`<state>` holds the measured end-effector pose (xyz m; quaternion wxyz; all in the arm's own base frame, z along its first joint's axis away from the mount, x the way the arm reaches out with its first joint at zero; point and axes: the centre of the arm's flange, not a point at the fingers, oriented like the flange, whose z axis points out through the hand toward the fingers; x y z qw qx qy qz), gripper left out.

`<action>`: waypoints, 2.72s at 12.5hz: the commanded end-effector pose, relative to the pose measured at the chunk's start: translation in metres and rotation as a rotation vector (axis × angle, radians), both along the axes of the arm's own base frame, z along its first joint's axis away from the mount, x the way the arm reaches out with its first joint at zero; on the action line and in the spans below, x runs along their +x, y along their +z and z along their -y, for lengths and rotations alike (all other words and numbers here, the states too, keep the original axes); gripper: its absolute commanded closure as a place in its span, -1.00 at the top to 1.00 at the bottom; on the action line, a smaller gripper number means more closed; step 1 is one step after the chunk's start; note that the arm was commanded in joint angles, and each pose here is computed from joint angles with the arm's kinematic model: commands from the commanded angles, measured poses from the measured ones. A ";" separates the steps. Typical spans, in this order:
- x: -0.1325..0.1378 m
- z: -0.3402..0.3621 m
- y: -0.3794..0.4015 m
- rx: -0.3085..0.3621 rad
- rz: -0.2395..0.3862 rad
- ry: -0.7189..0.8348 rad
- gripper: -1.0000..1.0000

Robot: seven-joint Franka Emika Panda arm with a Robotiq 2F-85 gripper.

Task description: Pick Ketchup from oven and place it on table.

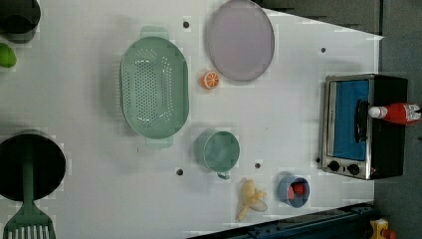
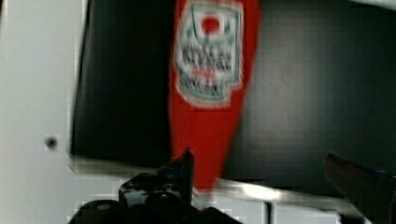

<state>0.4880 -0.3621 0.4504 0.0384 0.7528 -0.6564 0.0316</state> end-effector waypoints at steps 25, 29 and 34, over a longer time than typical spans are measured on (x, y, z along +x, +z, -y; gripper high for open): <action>0.073 -0.041 0.095 0.081 0.074 0.018 0.27; 0.107 -0.163 0.135 0.144 0.108 0.241 0.27; 0.123 -0.293 0.113 0.225 -0.026 0.460 0.27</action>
